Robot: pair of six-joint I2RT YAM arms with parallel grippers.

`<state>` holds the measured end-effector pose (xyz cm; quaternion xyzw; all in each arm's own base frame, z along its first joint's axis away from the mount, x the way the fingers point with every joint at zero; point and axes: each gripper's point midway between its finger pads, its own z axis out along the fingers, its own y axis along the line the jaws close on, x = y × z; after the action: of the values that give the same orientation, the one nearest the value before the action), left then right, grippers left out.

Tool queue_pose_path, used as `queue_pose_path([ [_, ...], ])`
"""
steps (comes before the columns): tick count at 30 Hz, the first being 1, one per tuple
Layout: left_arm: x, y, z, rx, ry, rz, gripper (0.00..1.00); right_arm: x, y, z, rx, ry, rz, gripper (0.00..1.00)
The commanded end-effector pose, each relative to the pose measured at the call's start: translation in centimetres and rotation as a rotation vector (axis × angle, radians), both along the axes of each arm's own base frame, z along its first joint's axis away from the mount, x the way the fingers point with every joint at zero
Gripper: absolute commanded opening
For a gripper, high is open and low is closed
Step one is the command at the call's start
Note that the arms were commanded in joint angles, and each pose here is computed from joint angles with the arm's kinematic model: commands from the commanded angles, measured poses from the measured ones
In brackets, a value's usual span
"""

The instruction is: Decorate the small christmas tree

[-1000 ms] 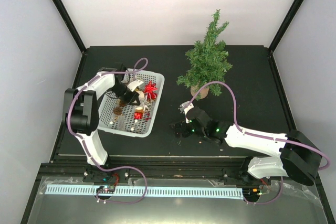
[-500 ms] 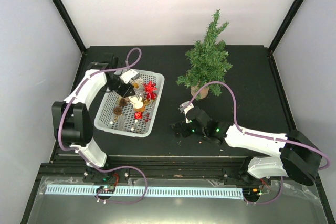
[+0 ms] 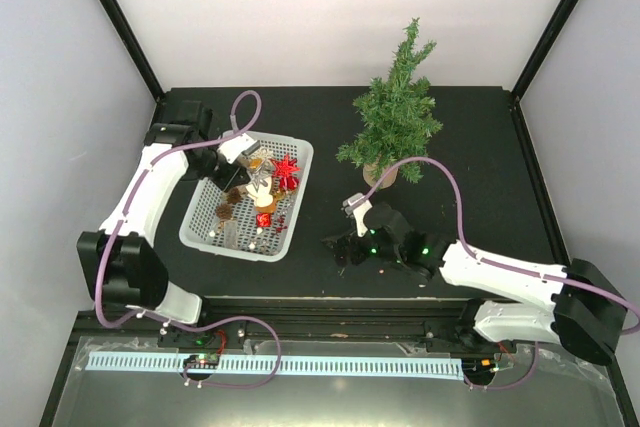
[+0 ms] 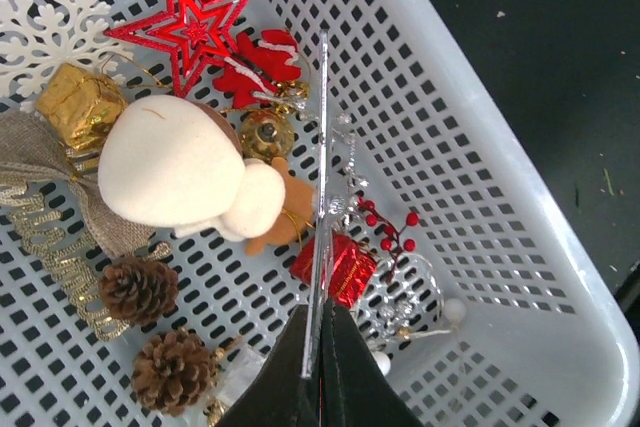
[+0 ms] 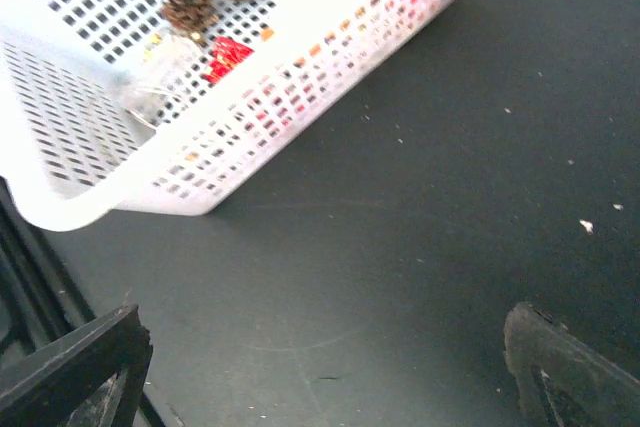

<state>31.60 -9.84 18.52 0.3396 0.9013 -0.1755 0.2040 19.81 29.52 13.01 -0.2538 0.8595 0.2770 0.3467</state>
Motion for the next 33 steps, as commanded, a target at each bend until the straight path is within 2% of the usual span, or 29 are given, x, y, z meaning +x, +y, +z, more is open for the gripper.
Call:
queue_pose_path([
  [1, -2.2, -0.2, 2.2, -0.025, -0.009, -0.027, 0.02, -0.6, 0.4, 2.2, 0.051, -0.04, 0.059, 0.96],
  [10, -6.6, -1.1, 4.9, -0.08, -0.09, -0.128, 0.02, -2.5, 1.3, 7.3, 0.161, -0.126, 0.145, 0.94],
  [18, -10.8, -2.0, 5.3, -0.138, -0.093, -0.217, 0.02, -4.1, 2.9, 10.1, 0.271, -0.145, 0.22, 0.92],
  [24, -13.7, -3.4, 6.5, -0.237, -0.108, -0.304, 0.02, -5.1, 4.7, 10.6, 0.216, -0.188, 0.264, 0.92],
  [33, -17.6, -4.7, 7.2, -0.327, -0.069, -0.418, 0.01, -5.9, 6.5, 14.2, 0.218, -0.249, 0.304, 0.91],
])
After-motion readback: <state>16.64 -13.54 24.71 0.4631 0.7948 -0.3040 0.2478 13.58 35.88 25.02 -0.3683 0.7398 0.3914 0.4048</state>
